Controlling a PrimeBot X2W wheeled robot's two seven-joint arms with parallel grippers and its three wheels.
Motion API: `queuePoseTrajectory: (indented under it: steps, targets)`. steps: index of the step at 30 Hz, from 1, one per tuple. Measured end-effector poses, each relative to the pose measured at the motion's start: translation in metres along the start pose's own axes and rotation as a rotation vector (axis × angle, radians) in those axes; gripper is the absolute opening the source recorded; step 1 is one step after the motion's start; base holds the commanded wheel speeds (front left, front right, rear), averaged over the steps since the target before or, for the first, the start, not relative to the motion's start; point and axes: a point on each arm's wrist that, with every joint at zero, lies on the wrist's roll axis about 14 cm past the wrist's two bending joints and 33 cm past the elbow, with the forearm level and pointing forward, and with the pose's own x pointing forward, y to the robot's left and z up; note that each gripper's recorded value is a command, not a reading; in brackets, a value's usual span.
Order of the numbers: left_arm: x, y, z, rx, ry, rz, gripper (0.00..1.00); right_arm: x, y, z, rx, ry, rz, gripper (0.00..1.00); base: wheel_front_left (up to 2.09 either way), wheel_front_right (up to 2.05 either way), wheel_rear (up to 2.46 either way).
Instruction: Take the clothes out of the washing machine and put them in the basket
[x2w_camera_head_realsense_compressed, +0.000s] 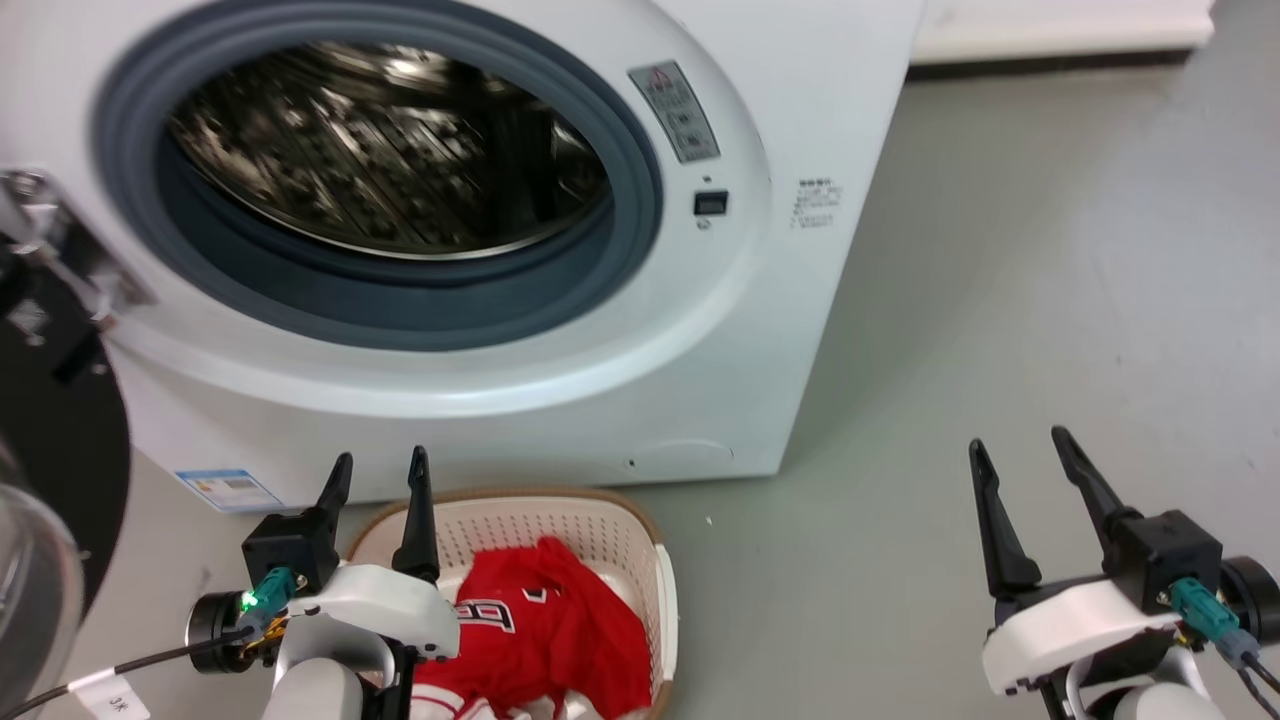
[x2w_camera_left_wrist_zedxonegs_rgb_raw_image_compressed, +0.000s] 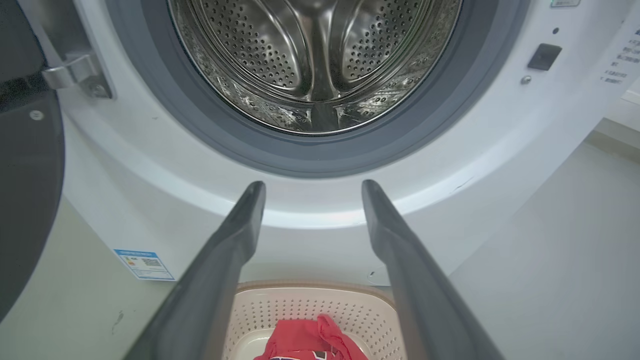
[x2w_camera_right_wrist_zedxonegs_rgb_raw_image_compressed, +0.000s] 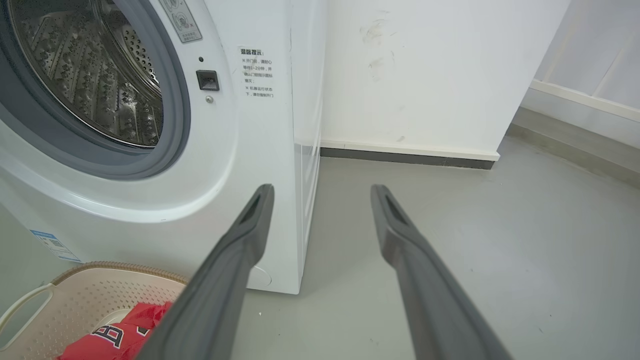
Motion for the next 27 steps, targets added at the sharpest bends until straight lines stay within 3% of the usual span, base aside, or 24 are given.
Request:
queuePoseTrajectory:
  steps: [11, 27]
  targets:
    - [-0.04, -0.009, 0.082, 0.085, -0.256, -0.031, 1.0, -0.023, 0.012, 0.026, -0.002, -0.061, 0.031, 1.0, 0.0, 0.0, 0.0]
    - [-0.082, 0.001, 0.082, 0.134, -0.234, 0.0, 1.0, -0.04, 0.018, 0.029, 0.011, -0.068, 0.046, 1.0, 0.0, 0.0, 0.0]
